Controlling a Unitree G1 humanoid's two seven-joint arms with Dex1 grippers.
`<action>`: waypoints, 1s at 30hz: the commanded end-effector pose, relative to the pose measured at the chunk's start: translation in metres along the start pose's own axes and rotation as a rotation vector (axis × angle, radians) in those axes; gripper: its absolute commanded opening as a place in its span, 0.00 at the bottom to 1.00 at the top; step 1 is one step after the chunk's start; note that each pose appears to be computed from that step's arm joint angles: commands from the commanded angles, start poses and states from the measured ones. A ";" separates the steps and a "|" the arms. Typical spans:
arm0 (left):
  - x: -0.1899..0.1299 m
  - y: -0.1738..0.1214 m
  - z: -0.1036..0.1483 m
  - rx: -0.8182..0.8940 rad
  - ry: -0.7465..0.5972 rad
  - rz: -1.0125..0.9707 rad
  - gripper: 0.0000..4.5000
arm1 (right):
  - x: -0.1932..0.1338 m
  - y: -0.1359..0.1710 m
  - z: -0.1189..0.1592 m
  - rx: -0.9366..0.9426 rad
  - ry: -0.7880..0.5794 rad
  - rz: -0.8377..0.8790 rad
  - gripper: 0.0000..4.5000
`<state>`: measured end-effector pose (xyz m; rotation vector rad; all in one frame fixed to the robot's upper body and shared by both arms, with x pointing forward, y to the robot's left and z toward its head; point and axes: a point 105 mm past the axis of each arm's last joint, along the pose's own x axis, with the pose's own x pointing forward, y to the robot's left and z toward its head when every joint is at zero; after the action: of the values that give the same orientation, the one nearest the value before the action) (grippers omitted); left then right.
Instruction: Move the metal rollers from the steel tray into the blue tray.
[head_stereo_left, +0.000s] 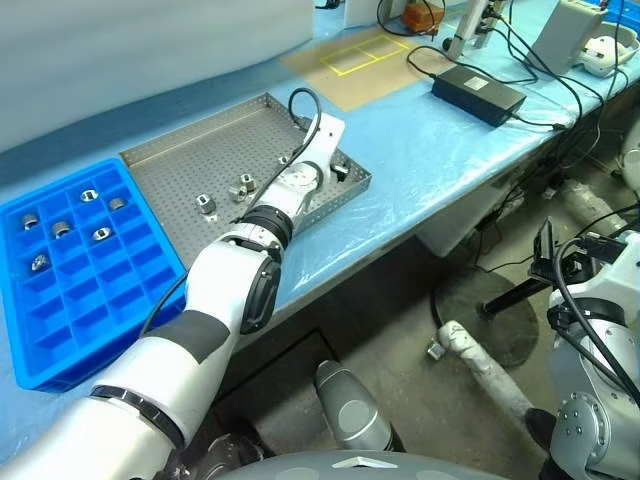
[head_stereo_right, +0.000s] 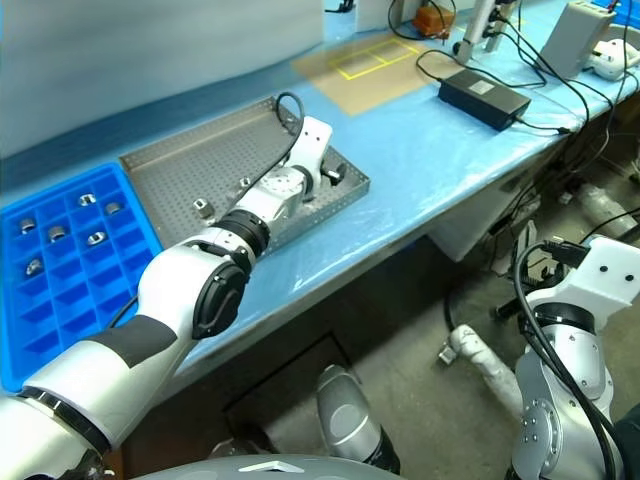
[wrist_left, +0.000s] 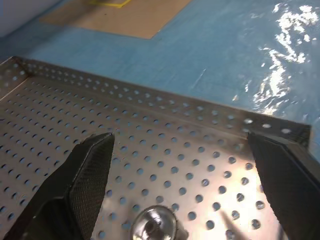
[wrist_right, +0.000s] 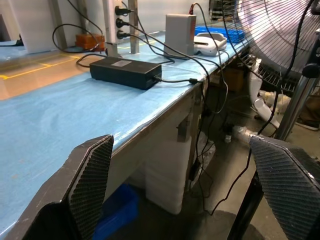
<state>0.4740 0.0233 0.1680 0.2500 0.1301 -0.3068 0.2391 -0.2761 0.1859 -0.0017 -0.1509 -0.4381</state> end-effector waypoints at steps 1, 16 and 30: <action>-0.002 0.027 0.003 -0.044 -0.011 0.137 1.00 | 0.000 0.003 0.006 0.002 -0.023 0.024 0.99; -0.015 0.085 -0.014 -0.267 0.006 0.437 1.00 | 0.011 0.011 0.003 0.003 -0.005 0.087 0.99; -0.029 0.121 -0.037 -0.373 0.017 0.615 1.00 | 0.024 0.024 -0.001 0.003 0.012 0.158 0.99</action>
<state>0.4780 0.1541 0.1508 -0.0763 0.1683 0.3488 0.2711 -0.2654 0.1770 0.0075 -0.0926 -0.2894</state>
